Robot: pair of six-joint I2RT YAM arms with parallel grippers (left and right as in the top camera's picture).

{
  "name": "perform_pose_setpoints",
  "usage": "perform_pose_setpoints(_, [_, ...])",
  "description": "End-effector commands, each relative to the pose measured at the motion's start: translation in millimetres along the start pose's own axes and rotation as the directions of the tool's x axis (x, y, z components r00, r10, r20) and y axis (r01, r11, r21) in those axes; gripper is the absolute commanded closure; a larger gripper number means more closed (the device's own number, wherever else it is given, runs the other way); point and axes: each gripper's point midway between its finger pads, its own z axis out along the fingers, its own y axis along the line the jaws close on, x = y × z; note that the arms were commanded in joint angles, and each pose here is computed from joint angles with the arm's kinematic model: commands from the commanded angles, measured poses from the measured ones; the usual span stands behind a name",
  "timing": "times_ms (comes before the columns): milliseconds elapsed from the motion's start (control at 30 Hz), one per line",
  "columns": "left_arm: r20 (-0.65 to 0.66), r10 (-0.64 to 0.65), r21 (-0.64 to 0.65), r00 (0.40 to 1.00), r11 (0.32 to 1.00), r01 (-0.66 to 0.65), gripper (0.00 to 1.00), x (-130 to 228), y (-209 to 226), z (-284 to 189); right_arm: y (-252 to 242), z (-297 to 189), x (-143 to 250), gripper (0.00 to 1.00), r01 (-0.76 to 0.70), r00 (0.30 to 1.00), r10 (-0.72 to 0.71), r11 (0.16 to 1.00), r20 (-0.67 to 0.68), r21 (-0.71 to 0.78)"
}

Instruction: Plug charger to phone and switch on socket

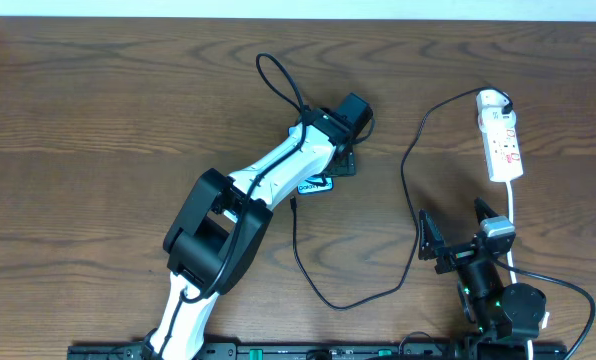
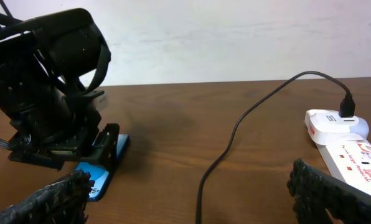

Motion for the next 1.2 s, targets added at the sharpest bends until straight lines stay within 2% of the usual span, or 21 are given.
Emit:
perform_pose_setpoints(0, [-0.015,-0.009,-0.013,1.000,1.000,0.009,0.00,1.9,5.6,6.8,3.1,0.1,1.8,0.01,-0.010,1.000,0.010,1.000,-0.007,-0.016])
perform_pose_setpoints(733, [-0.075,-0.044,0.003,0.996,0.999,0.044,0.01,19.0,8.4,20.2,3.0,0.1,1.8,0.01,-0.010,1.000,0.010,1.000,-0.007,-0.016])
perform_pose_setpoints(967, [-0.120,-0.041,0.019,0.992,0.999,0.044,0.02,27.9,4.0,29.3,3.1,0.1,1.8,0.01,-0.010,1.000,0.010,1.000,-0.007,-0.016])
perform_pose_setpoints(1167, [-0.138,-0.051,0.003,0.989,0.999,0.051,0.08,32.5,6.3,34.4,3.0,0.1,1.8,0.01,-0.010,1.000,0.010,1.000,-0.007,-0.016])
